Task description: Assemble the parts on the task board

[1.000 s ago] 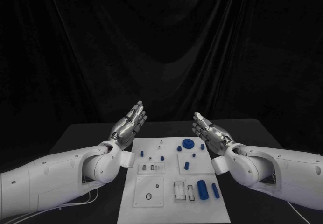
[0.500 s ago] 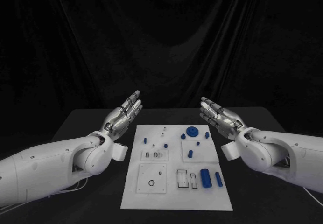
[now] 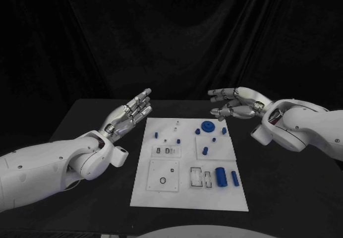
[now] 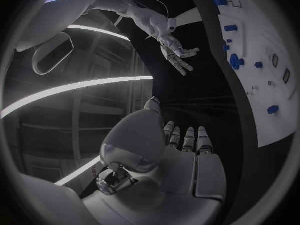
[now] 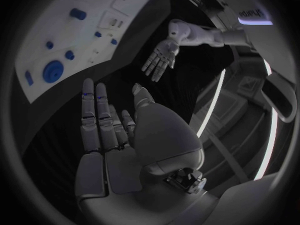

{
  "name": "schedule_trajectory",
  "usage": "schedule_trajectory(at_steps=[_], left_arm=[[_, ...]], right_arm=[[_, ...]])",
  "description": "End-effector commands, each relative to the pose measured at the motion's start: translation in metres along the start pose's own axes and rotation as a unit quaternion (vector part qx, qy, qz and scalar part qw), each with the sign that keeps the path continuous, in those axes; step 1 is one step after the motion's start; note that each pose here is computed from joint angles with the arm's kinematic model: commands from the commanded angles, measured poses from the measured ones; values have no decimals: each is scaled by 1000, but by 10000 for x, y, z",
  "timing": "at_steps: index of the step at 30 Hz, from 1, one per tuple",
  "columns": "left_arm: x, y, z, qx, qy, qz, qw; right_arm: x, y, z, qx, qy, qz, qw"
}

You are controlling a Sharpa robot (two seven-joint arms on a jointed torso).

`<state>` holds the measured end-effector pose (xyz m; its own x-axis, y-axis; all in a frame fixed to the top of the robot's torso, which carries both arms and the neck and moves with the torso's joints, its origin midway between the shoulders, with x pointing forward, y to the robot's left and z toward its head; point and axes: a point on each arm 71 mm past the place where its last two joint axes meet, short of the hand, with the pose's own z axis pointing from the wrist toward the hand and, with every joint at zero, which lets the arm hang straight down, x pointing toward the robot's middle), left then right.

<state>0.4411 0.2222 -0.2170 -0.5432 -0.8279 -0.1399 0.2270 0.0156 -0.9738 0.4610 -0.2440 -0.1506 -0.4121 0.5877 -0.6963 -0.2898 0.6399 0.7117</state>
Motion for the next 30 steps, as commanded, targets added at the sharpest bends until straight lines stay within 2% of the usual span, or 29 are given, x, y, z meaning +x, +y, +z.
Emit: schedule_trajectory(at_steps=[1,3,4,5,7,12,14,19,30], left_arm=[[27,-137,-9,83,17,20,996],[24,-137,-15,81,19,19,996],[24,-136,-16,80,19,19,996],[23,-135,-17,80,20,18,996],[24,-133,-15,79,21,18,997],[32,-125,-4,76,24,16,997],[45,-121,0,72,29,12,997],[67,-119,6,69,35,7,997],[72,-112,13,67,38,4,997]], right_arm=[[6,64,37,10,14,-273,962],[18,122,72,2,15,-346,938],[24,137,81,1,16,-364,931],[38,163,99,-2,19,-393,919],[63,195,124,-4,24,-424,905],[124,241,205,-9,41,-463,885],[149,260,251,-13,44,-472,881],[192,281,324,-17,47,-479,876],[273,192,429,-8,59,-484,873]])
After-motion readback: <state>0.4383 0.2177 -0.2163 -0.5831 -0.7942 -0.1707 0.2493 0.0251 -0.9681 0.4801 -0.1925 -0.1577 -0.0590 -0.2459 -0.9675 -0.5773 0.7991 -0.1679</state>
